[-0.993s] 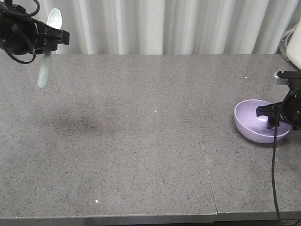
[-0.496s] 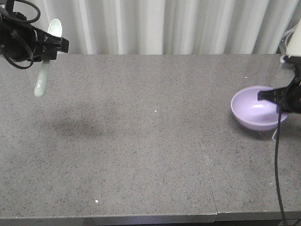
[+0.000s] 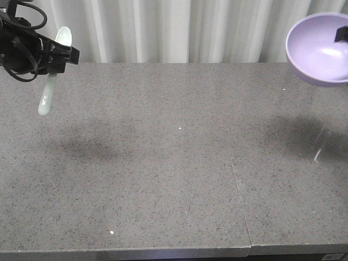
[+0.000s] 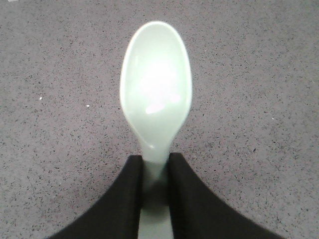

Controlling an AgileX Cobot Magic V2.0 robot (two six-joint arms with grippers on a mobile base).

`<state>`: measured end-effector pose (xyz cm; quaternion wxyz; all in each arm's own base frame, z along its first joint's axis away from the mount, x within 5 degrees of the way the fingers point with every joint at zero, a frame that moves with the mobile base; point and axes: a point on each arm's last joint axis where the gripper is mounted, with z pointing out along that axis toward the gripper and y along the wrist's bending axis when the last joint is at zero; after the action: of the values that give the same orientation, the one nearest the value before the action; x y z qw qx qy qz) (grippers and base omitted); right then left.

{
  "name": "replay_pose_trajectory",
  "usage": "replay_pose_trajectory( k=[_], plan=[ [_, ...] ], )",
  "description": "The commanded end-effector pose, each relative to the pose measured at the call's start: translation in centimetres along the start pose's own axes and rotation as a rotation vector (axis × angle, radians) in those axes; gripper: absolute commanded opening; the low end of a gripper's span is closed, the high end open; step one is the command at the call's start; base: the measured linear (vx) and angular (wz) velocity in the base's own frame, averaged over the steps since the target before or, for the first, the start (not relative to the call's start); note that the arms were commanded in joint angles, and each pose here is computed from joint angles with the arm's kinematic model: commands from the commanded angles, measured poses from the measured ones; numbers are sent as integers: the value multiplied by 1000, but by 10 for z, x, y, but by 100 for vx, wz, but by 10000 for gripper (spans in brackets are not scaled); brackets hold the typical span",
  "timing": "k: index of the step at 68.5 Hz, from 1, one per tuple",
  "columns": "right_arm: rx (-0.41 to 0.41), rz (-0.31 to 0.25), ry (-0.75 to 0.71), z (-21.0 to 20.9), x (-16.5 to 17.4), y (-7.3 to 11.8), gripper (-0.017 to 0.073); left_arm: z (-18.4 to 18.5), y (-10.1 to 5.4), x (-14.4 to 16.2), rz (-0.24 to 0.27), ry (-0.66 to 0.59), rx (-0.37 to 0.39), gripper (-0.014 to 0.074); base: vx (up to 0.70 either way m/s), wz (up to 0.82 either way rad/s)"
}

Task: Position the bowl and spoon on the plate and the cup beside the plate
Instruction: 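Lift the lavender bowl upward with the right gripper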

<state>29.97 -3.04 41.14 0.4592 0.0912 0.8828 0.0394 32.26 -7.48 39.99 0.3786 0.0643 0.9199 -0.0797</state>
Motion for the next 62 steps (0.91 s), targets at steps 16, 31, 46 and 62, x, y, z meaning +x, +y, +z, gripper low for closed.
replay_pose_trajectory(
  k=[16,31,46,62],
  plan=[
    [-57,-19,-217,-67,-18,10,-6,-20,-5,-11,-1,-109,23,-6,0,0],
    [-56,-22,-191,-70,-15,10,-6,-20,-5,-11,-1,-109,23,-6,0,0],
    [-57,-19,-190,-70,-14,10,-6,-20,-5,-11,-1,-109,23,-6,0,0],
    [-57,-19,-190,-70,-14,10,-6,-20,-5,-11,-1,-109,23,-6,0,0]
  ],
)
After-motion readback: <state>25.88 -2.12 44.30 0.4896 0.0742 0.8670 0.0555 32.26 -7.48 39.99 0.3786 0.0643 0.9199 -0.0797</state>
